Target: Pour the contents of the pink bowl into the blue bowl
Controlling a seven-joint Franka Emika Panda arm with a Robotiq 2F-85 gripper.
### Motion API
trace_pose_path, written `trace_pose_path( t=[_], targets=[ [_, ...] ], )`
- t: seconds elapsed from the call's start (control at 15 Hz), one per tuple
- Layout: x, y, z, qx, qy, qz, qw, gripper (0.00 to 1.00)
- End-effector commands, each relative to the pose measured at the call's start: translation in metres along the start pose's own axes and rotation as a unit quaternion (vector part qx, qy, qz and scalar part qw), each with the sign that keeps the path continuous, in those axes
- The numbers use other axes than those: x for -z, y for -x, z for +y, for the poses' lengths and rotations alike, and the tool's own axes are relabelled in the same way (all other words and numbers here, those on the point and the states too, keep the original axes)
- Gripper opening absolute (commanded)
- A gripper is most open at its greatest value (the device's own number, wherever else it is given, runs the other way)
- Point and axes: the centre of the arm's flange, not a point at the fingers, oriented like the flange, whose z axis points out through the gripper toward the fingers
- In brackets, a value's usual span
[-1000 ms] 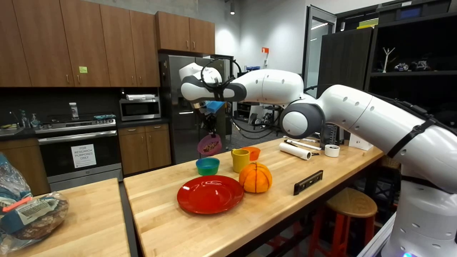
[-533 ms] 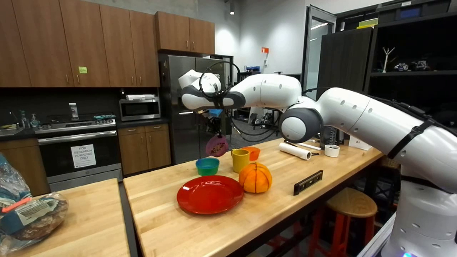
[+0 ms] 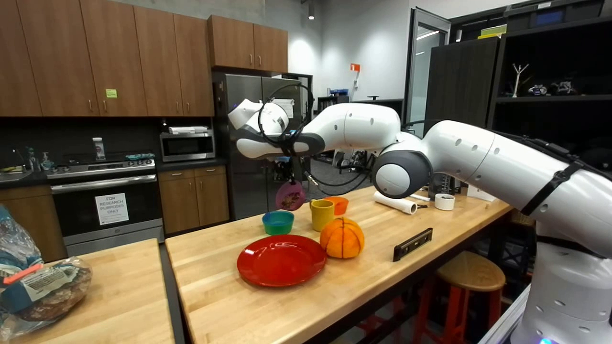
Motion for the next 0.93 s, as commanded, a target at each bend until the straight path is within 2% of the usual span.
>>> trace_pose_path(
  t=[0.0, 0.4, 0.87],
  targets=[
    [0.009, -0.003, -0.007, 0.003, 0.038, -0.004, 0.9993, 0.01],
    [0.007, -0.017, -0.023, 0.008, 0.085, -0.007, 0.9964, 0.01],
    [0.003, -0.037, -0.036, 0.009, 0.103, 0.026, 0.9943, 0.01]
  ],
)
